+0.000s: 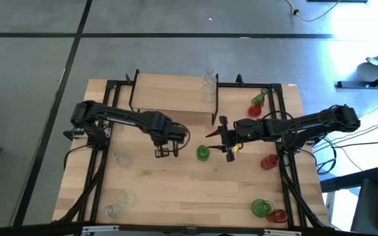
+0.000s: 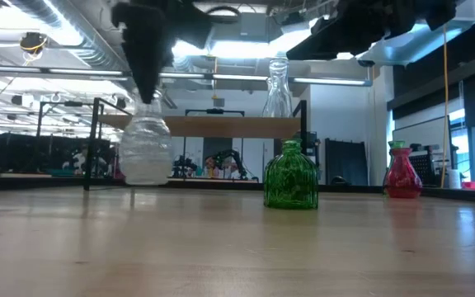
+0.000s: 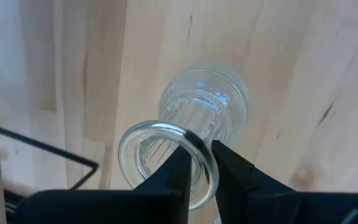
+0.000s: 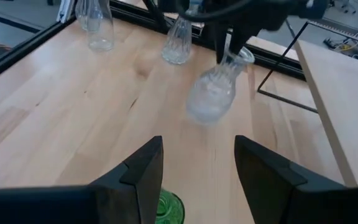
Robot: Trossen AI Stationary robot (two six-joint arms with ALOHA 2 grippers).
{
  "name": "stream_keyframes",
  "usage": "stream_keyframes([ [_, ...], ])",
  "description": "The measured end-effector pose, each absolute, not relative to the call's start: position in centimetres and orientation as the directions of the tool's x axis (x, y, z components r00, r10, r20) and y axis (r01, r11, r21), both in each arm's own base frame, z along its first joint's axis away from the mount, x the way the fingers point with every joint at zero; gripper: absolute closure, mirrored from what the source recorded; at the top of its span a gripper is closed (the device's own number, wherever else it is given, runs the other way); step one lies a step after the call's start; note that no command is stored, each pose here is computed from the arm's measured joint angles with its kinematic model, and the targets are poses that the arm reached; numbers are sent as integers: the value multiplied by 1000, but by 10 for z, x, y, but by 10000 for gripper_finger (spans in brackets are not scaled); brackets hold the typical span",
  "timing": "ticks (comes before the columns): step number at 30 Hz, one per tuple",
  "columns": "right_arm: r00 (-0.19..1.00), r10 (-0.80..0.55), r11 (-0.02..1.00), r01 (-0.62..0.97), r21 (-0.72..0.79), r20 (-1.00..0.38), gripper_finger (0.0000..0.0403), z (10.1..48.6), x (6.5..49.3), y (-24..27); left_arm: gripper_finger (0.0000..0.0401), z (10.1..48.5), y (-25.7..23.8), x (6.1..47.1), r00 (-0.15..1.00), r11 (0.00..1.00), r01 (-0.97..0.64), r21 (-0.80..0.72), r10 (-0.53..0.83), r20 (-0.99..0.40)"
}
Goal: Sort vases onto shelf
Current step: Put the transparent vase aligned with the other transparent vases on the shelf
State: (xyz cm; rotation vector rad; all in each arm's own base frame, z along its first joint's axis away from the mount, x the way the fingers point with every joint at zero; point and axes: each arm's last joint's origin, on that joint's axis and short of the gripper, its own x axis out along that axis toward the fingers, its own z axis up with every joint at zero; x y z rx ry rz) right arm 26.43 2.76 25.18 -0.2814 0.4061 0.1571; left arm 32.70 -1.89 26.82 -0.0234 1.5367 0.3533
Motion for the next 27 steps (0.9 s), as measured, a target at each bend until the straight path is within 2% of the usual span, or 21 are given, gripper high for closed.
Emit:
stream_keyframes([
  [7,906,78,950,-194,-245,-415,219,251,264,27,358,251,-22,349,-32,956,-204,212,209,-977],
  [13,905,78,950,-196,-245,-419,219,251,264,27,354,251,-23,353,2,954,-218,204,209,-978],
  [22,904,79,949,-196,-245,-420,219,251,264,27,291,251,-23,355,25,960,-199,196,204,-979],
  [27,904,79,949,-196,-245,-419,219,251,264,27,278,259,-24,354,20,967,-166,193,199,-980],
])
